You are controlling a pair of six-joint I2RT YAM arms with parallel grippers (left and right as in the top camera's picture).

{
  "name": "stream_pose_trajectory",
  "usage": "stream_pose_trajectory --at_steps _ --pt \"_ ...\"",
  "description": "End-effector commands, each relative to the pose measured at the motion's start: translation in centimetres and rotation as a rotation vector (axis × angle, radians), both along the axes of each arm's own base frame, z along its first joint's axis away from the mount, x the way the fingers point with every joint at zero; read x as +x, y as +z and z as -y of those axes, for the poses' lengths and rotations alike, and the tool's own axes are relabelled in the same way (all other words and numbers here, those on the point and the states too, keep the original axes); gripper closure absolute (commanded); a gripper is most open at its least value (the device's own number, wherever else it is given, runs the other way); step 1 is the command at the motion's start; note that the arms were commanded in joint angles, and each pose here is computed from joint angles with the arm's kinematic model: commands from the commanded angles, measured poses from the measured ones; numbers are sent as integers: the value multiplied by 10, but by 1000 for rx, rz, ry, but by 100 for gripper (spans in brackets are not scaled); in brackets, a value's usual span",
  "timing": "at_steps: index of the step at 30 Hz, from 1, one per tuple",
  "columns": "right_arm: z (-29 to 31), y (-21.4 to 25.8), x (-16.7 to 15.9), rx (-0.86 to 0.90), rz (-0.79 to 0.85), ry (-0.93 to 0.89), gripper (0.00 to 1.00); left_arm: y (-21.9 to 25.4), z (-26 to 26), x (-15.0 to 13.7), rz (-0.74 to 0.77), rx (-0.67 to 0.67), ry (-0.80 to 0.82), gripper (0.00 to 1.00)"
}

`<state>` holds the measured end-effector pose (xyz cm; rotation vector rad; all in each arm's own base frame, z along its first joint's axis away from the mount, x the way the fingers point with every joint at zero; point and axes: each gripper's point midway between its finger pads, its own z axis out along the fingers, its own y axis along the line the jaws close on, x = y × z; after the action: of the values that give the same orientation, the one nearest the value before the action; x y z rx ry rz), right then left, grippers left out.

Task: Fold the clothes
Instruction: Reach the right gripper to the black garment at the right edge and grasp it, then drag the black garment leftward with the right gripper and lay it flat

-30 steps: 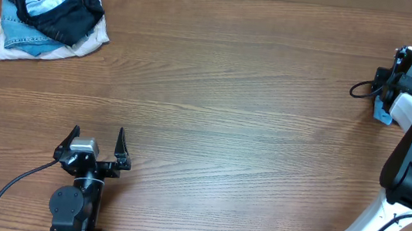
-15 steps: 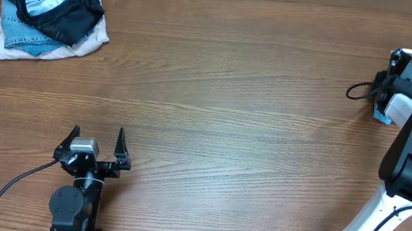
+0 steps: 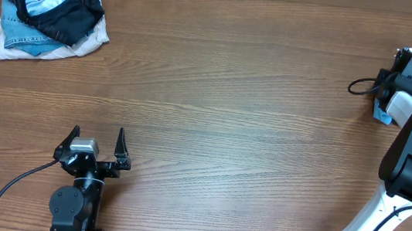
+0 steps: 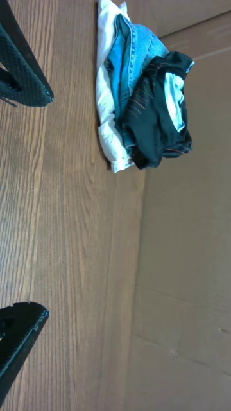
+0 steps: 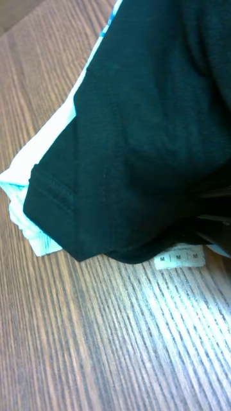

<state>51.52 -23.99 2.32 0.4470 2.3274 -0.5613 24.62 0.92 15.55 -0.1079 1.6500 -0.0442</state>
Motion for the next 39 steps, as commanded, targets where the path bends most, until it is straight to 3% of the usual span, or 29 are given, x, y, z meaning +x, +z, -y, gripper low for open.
stream_pose_trajectory --at_steps 1,8,18,27,39 --pt "4 39 12 33 123 -65 96 0 0 0 5 8 -3 0" --pt "3 123 11 50 296 -114 96 0 0 0 5 8 -3 0" --pt "-6 223 -17 77 475 -166 96 0 0 0 5 8 -3 0" --pt "10 315 -74 -70 630 -346 96 0 0 0 5 8 -3 0" --pt "-58 439 -134 -66 896 -230 96 0 0 0 5 8 -3 0"
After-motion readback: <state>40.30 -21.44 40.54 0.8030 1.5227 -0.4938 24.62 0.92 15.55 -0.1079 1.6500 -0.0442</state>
